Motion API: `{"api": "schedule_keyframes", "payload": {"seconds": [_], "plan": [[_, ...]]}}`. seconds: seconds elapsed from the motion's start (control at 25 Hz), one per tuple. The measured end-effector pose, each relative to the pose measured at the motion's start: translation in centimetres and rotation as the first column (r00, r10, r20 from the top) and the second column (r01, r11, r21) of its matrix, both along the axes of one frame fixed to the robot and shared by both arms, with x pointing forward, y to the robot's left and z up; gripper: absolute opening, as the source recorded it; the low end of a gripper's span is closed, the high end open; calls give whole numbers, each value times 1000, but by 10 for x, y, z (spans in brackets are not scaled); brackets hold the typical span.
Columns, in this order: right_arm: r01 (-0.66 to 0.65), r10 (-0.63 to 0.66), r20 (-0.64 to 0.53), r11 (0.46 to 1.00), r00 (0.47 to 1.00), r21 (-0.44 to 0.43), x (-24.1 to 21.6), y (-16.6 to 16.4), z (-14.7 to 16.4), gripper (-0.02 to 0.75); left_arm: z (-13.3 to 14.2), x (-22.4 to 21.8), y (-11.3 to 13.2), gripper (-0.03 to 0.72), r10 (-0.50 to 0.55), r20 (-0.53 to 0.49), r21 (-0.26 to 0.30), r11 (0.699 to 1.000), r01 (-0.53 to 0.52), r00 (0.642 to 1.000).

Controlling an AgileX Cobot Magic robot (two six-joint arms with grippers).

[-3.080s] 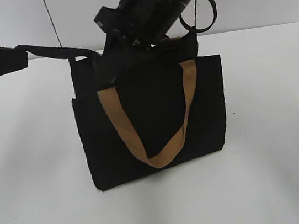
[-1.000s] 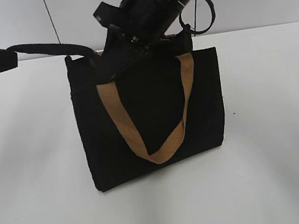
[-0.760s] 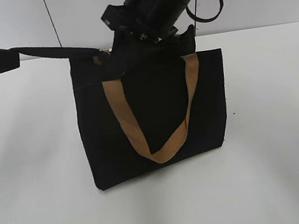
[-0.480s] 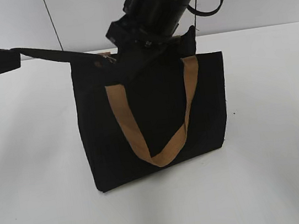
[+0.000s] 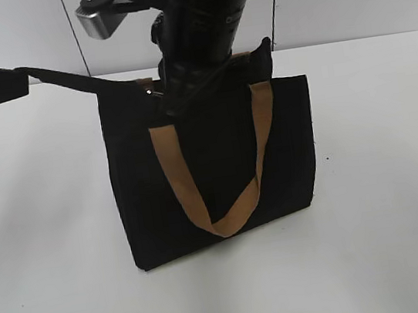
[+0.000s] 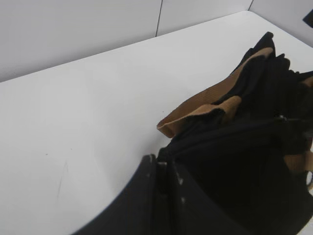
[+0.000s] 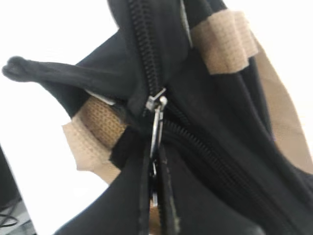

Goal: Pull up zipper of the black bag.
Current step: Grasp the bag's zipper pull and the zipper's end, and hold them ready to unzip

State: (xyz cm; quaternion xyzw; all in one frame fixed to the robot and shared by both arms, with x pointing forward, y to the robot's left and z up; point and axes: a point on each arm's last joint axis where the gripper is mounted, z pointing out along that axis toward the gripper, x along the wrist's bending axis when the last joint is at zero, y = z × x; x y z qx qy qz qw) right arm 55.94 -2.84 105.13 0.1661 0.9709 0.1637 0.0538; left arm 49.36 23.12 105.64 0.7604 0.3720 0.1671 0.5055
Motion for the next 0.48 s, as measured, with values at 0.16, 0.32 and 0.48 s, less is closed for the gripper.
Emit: {"api": "schedule_keyframes", "payload": {"seconds": [0.16, 0.32, 0.48], "plan": [[-14, 17, 92, 999, 996, -38, 5, -3, 3, -8, 0, -1, -1, 32, -1, -13, -14, 1000, 0, 1000], [-28, 38, 158, 997, 987, -67, 10, -4, 4, -8, 1, -1, -1, 32, 2, -21, -26, 1000, -2, 1000], [-58, 78, 209, 993, 975, -102, 12, -4, 6, -8, 1, -1, 0, 32, 18, -17, -21, 1000, -19, 1000]]}}
